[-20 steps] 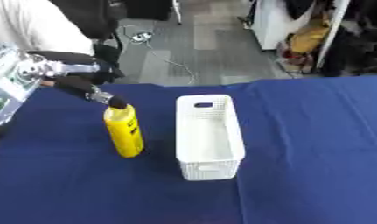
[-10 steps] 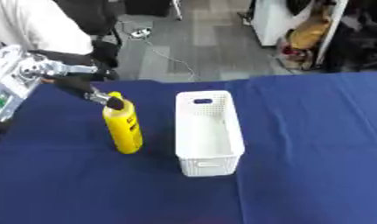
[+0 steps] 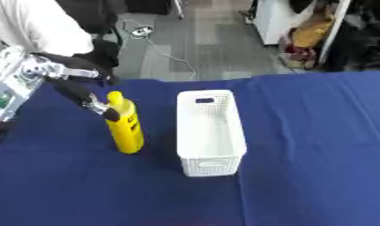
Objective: Pick up objects on the table and place them in the box.
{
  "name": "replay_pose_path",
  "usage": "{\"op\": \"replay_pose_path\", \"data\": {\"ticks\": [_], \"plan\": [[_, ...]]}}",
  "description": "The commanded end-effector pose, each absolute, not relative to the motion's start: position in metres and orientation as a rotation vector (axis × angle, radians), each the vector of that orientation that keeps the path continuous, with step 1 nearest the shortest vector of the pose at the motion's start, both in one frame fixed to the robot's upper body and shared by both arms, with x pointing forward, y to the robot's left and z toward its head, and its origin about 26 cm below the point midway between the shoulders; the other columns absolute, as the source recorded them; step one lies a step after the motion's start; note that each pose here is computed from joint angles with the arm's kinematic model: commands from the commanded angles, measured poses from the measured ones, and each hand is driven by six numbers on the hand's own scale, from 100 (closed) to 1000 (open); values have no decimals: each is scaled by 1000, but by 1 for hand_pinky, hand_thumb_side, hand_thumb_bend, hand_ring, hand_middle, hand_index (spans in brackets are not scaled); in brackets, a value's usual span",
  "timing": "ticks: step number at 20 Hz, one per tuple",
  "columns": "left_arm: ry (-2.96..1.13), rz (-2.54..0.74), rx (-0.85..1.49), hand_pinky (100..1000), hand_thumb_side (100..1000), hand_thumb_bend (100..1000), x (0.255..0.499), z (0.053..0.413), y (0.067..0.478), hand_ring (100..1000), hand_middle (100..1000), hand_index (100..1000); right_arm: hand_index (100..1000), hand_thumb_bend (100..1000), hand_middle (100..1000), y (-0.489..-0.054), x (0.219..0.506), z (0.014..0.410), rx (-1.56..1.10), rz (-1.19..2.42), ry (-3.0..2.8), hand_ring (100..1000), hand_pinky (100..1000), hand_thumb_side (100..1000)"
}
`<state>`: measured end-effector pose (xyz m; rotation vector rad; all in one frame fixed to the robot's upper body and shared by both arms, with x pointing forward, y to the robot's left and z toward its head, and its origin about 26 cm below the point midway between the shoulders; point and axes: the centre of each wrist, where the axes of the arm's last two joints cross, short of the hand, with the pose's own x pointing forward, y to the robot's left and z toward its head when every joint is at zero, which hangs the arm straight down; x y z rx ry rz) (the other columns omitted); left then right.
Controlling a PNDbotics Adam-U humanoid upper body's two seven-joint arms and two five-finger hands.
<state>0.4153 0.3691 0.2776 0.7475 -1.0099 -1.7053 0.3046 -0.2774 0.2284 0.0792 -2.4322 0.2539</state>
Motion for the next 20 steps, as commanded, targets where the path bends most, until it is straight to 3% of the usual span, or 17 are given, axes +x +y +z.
{"op": "replay_pose_path", "data": {"ticks": [1,20], "plan": [[-1003,-1708,769,915,805,1000,415,286,371,905,926,992,887,121,559,-277,303,237,86,270,-2463,550,444,905],[-962,-1661,716,908,760,1000,423,273,382,900,911,989,890,118,560,-272,304,241,118,273,-2478,552,446,905]]}}
